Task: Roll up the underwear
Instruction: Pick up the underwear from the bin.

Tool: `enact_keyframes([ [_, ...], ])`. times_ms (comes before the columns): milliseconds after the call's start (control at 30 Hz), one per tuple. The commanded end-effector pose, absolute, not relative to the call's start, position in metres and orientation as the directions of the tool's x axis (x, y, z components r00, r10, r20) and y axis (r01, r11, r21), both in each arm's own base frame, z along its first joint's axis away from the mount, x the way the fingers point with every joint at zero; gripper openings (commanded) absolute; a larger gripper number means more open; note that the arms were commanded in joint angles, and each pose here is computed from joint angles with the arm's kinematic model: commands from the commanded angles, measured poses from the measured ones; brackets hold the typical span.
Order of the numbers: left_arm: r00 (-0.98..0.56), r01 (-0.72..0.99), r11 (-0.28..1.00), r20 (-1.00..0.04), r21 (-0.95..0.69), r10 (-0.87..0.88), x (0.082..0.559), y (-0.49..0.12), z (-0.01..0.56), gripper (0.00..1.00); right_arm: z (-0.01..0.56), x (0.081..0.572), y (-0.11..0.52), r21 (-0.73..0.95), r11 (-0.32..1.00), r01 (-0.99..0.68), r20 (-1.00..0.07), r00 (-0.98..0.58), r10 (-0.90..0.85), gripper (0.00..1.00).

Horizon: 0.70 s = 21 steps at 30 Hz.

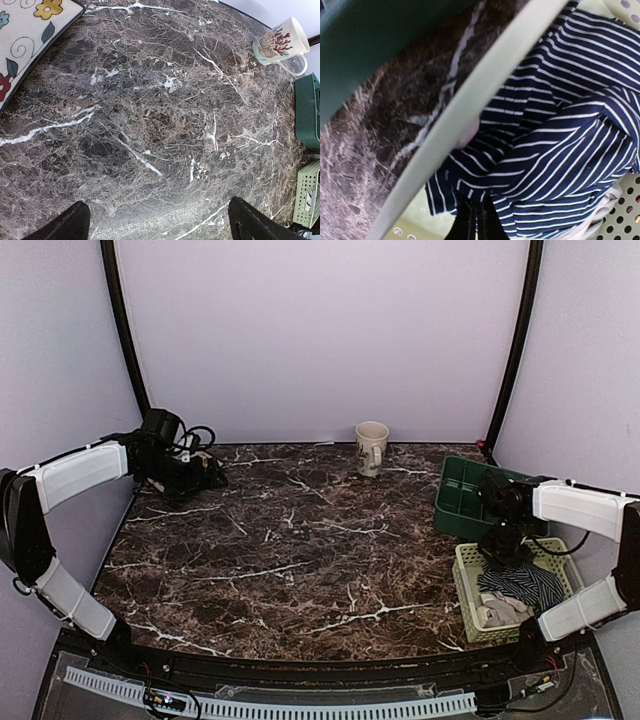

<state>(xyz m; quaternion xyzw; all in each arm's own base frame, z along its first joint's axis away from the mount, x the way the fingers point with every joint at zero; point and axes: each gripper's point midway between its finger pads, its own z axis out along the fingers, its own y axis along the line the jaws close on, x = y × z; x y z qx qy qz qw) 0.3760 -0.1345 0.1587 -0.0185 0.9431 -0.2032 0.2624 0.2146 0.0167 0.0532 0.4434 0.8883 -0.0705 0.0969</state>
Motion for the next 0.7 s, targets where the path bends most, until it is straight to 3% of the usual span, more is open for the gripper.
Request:
enact_keyframes([
  [0, -0.847, 0.086, 0.922, -0.515, -0.377, -0.132, 0.380, -0.133, 0.174, 0.99, 0.069, 0.210, 0.007, -0.041, 0.580, 0.813, -0.271, -0.568, 0.777, 0.00],
  [333, -0.838, 0.093, 0.921, -0.530, -0.379, -0.134, 0.387, -0.134, 0.179, 0.99, 0.156, 0.241, 0.005, 0.134, 0.605, 0.785, -0.396, -0.518, 0.759, 0.00],
  [667, -0.825, 0.098, 0.906, -0.542, -0.411, -0.157, 0.389, -0.137, 0.189, 0.99, 0.270, 0.299, 0.035, 0.393, 0.759, 0.519, -0.546, -0.533, 0.647, 0.00],
])
